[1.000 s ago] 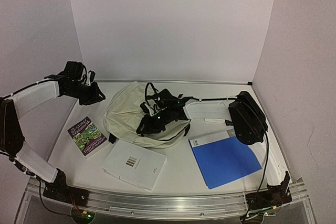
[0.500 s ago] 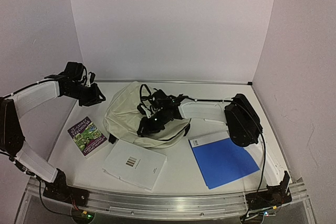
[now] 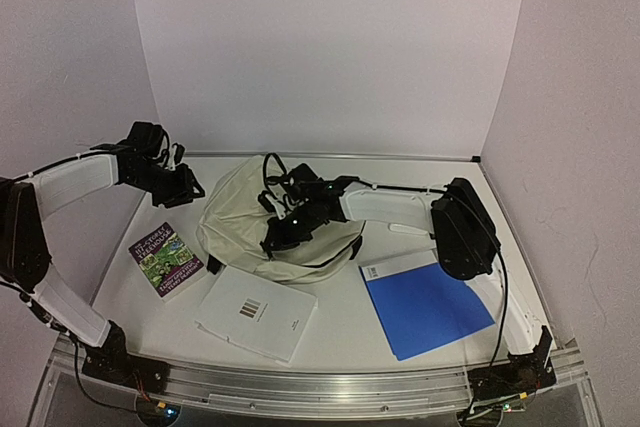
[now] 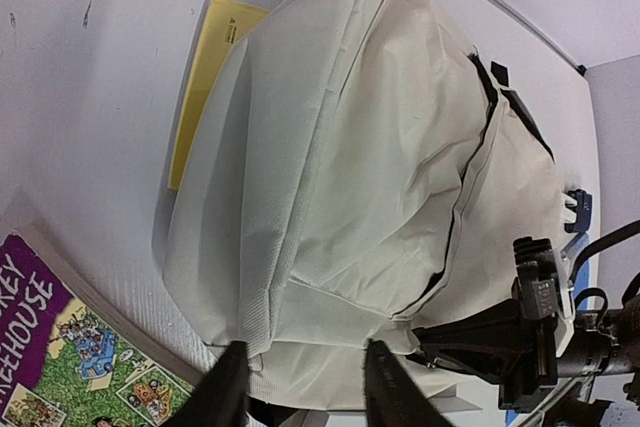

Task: Pack the student bag
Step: Unzip the student bag at the center of the board.

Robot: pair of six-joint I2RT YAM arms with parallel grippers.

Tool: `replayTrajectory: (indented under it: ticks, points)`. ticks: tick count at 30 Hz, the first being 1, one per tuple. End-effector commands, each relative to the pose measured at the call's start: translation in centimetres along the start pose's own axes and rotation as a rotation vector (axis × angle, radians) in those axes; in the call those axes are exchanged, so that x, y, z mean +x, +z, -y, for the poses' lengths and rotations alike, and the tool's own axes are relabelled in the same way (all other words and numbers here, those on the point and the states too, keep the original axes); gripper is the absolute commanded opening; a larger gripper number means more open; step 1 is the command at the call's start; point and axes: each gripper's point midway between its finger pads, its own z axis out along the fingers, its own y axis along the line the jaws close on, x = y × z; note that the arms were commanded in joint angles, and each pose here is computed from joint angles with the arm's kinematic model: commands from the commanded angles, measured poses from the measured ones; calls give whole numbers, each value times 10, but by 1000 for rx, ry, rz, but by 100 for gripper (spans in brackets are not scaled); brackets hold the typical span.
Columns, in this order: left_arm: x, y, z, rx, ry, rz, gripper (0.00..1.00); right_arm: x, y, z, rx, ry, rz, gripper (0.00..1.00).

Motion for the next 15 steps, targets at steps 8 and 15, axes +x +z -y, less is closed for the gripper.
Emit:
replayTrajectory:
  ticks: [8,15]
  points:
    - [20,14,-9,10,-40,-64,71,-77,-90,-63,-90,-110,221,0]
    - [28,47,-24,-32,-100,-142,65,-88,-107,-71,-100,-124,258,0]
